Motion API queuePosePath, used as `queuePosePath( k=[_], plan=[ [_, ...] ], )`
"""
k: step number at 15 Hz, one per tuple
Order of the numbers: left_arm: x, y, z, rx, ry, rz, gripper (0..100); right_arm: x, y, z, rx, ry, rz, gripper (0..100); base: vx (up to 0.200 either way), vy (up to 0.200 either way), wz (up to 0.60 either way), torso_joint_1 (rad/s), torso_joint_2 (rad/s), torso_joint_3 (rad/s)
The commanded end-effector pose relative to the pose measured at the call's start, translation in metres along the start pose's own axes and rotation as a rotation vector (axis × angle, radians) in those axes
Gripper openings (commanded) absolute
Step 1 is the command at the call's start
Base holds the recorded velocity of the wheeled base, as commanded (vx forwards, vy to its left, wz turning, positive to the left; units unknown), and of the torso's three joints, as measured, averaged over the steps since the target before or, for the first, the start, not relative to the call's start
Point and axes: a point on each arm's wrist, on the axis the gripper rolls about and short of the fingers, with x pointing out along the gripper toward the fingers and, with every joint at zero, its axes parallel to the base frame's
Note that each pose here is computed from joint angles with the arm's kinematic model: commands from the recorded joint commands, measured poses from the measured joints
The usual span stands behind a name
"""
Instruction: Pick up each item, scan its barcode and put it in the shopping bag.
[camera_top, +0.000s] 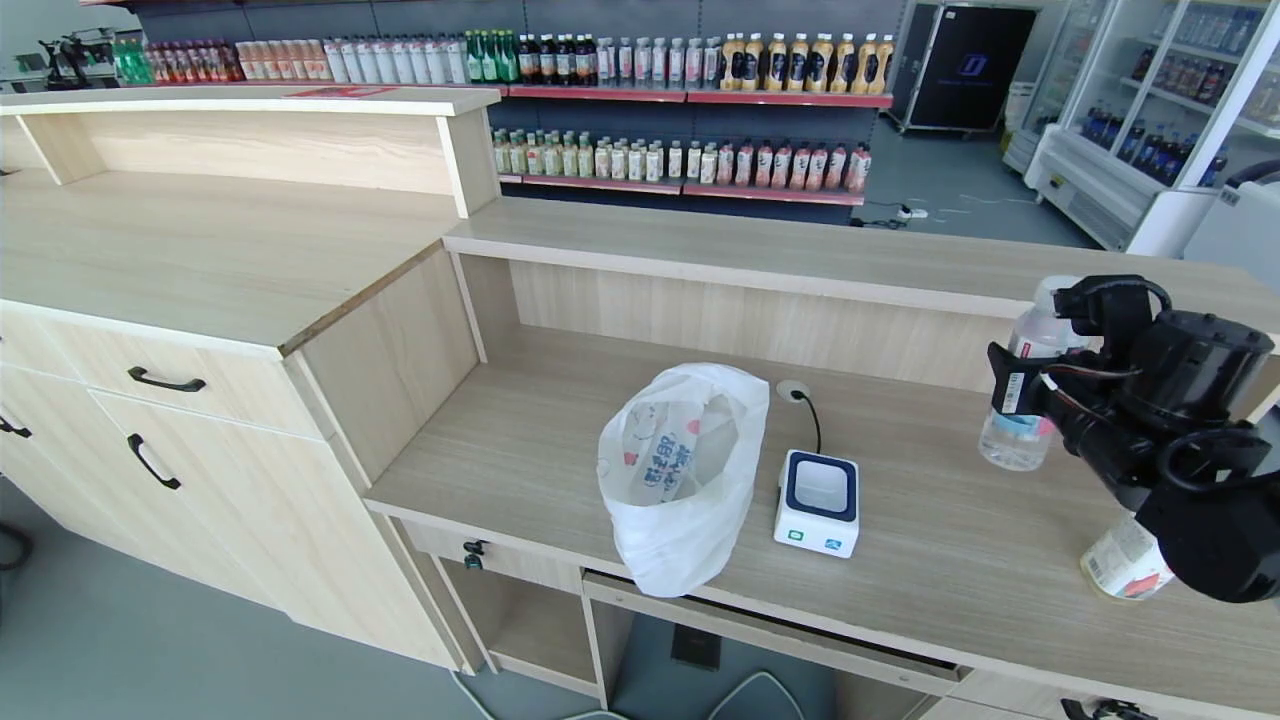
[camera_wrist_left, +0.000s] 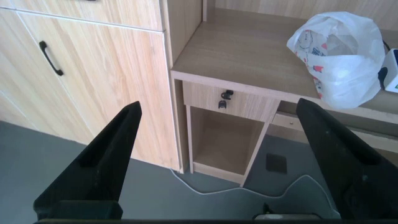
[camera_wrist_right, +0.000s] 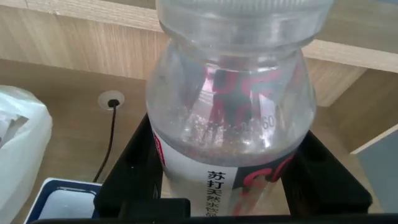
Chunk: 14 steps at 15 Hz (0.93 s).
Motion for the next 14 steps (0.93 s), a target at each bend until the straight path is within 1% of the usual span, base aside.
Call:
queuePosePath(
  k=[1, 2, 5, 7, 8, 10, 11, 12, 14],
  plan=[
    [0.0, 0.0, 0.0, -0.001, -0.001, 0.0, 100, -0.003, -0.003, 0.003, -0.034, -0.006, -0.012, 0, 0.0, 0.0, 0.0, 0.0, 0.0, 0.0],
    [0.0, 0.0, 0.0, -0.001, -0.001, 0.0, 100, -0.005, -0.006, 0.002, -0.06, -0.006, -0.018, 0, 0.0, 0.0, 0.0, 0.0, 0.0, 0.0],
    [0.0, 0.0, 0.0, -0.001, -0.001, 0.0, 100, -0.009, -0.008, 0.002, -0.063, -0.004, -0.024, 0, 0.0, 0.0, 0.0, 0.0, 0.0, 0.0],
    [0.0, 0.0, 0.0, -0.001, -0.001, 0.0, 100, -0.009, -0.012, -0.001, -0.099, 0.026, -0.094, 0, 0.0, 0.0, 0.0, 0.0, 0.0, 0.0],
    [0.0, 0.0, 0.0, 0.001, -0.001, 0.0, 100, -0.009, -0.013, 0.001, -0.117, 0.023, -0.112, 0, 0.0, 0.0, 0.0, 0.0, 0.0, 0.0],
    [0.0, 0.0, 0.0, -0.001, -0.001, 0.0, 100, -0.008, -0.011, 0.005, -0.108, -0.01, -0.109, 0, 0.0, 0.0, 0.0, 0.0, 0.0, 0.0],
    [0.0, 0.0, 0.0, 0.001, -0.001, 0.0, 100, -0.009, -0.008, 0.007, -0.082, -0.043, -0.09, 0, 0.0, 0.0, 0.0, 0.0, 0.0, 0.0],
    [0.0, 0.0, 0.0, -0.001, -0.001, 0.0, 100, -0.009, -0.006, 0.006, -0.08, -0.042, -0.075, 0, 0.0, 0.0, 0.6, 0.002, 0.0, 0.007],
    [0.0, 0.0, 0.0, -0.001, -0.001, 0.0, 100, -0.003, 0.006, 0.007, -0.109, -0.051, -0.047, 0, 0.0, 0.0, 0.6, 0.002, -0.01, 0.005]
  ],
)
